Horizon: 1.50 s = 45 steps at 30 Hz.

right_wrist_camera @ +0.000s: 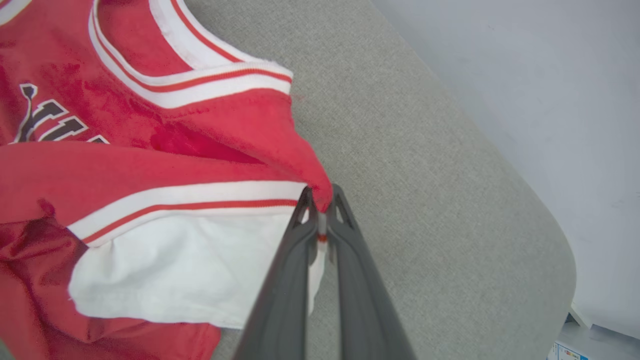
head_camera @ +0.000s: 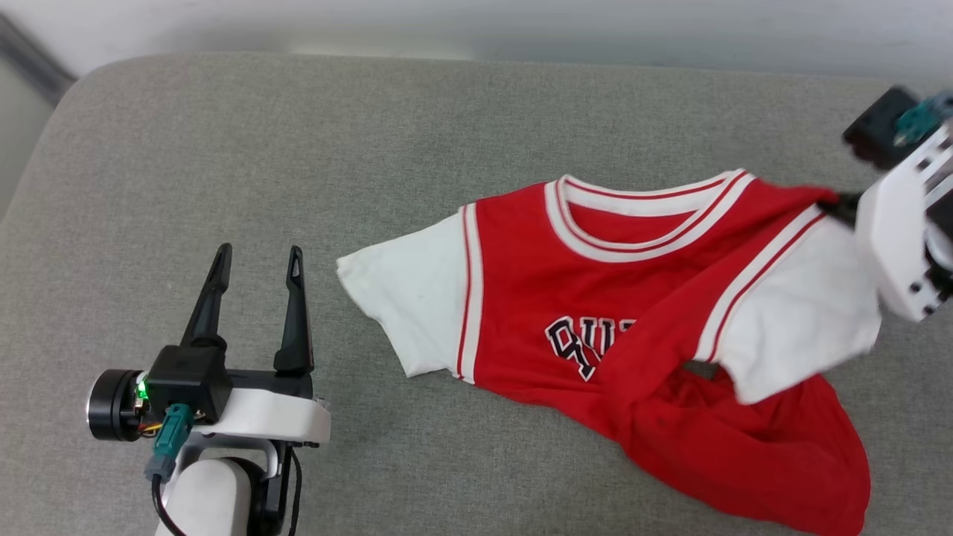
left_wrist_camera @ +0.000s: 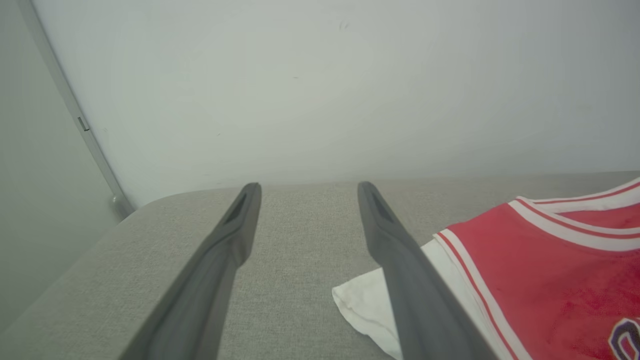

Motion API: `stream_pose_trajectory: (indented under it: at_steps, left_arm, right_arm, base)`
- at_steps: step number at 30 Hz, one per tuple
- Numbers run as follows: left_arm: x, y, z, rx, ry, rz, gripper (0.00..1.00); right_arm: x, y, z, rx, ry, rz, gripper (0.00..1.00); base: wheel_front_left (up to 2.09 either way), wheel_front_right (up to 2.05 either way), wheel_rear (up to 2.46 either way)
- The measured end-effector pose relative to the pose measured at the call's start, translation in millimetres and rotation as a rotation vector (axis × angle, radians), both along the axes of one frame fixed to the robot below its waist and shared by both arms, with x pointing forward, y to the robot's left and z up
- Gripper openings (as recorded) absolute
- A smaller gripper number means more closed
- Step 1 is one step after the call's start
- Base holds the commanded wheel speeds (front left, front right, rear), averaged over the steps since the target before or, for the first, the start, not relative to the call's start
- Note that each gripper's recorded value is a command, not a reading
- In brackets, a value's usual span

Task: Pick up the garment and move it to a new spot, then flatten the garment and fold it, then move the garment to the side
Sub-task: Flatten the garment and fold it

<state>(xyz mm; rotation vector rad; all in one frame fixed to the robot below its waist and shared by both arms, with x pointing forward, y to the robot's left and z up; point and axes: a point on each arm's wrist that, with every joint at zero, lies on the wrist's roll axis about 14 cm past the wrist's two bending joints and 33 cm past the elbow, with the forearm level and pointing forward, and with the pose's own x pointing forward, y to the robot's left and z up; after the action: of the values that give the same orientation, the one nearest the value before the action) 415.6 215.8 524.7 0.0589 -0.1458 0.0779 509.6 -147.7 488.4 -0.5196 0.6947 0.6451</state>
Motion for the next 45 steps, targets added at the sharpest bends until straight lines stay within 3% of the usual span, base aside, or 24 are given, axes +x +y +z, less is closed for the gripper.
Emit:
stream_pose_trajectory:
  at_steps: [5,9,15,19,20,22,28,38,45]
  left_arm:
    - [2,-4,-5,-0.010,0.010,-0.008,1.00]
    - [7,-5,-9,-0.018,0.017,-0.010,1.00]
    - [12,-1,-15,-0.024,0.031,0.002,1.00]
    - [15,8,-23,-0.024,0.051,0.032,1.00]
    - [14,11,-28,-0.024,0.064,0.044,1.00]
    - [13,15,-30,-0.022,0.071,0.055,1.00]
    - [11,17,-26,-0.018,0.063,0.062,1.00]
    - [3,19,4,0.000,-0.012,0.051,1.00]
    - [16,16,35,0.058,-0.082,-0.022,1.00]
  right_arm:
    - [28,-16,33,-0.062,-0.090,-0.040,0.00]
    - [56,-9,38,-0.116,-0.126,-0.055,0.00]
    - [89,12,21,-0.121,-0.141,-0.071,0.00]
    - [101,40,-22,-0.102,-0.106,-0.043,0.00]
    - [100,51,-41,-0.078,-0.085,-0.028,0.10]
    - [98,59,-54,-0.057,-0.079,-0.013,1.00]
    - [94,61,-51,0.001,-0.100,-0.016,1.00]
    - [81,37,42,0.321,-0.426,-0.037,1.00]
    - [50,6,87,0.445,-0.648,-0.071,1.00]
  base:
    - [0.00,0.00,0.00]
    - [0.00,0.00,0.00]
    - [0.00,0.00,0.00]
    - [0.00,0.00,0.00]
    - [0.00,0.00,0.00]
    - [0.00,0.00,0.00]
    - [0.00,0.00,0.00]
    - [0.00,0.00,0.00]
    - [0.00,0.00,0.00]
